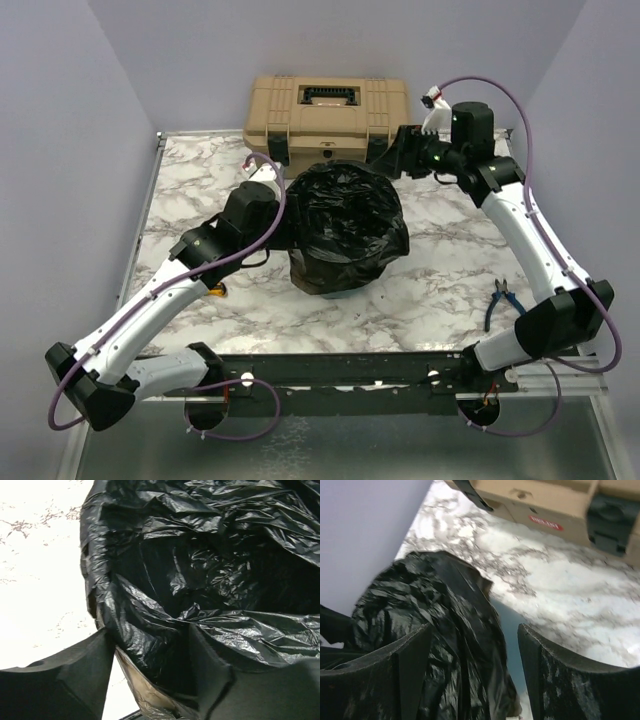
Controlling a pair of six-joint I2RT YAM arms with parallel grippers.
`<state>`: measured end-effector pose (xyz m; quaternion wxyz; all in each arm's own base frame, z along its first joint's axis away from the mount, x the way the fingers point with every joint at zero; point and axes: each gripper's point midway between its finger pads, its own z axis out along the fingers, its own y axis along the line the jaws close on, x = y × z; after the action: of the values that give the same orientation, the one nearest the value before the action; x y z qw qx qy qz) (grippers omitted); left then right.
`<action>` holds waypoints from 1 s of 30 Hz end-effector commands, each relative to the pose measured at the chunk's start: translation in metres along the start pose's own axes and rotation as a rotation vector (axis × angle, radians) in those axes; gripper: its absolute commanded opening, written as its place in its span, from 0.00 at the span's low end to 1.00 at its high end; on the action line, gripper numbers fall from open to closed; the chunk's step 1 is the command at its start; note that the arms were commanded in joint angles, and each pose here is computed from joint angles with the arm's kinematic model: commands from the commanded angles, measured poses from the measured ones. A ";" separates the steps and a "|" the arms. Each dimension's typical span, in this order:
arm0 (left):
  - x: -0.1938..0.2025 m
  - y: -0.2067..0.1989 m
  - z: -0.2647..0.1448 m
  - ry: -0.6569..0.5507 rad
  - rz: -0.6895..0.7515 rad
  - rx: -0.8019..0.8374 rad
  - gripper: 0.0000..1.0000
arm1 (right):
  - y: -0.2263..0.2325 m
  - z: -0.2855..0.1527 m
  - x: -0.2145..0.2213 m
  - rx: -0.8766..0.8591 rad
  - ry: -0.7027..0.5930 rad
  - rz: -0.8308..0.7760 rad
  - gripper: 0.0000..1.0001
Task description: Put the trash bags into the trash bin
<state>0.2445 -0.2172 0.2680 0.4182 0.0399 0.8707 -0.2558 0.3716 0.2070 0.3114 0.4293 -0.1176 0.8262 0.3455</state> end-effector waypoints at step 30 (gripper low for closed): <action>-0.045 0.014 0.042 -0.013 0.374 -0.142 0.18 | -0.031 -0.058 0.012 0.057 -0.082 -0.045 0.71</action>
<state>0.3115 -0.2324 0.2648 0.4552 0.1562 0.8669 -0.1302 0.3412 0.1424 0.2698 0.4471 -0.0626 0.8412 0.2976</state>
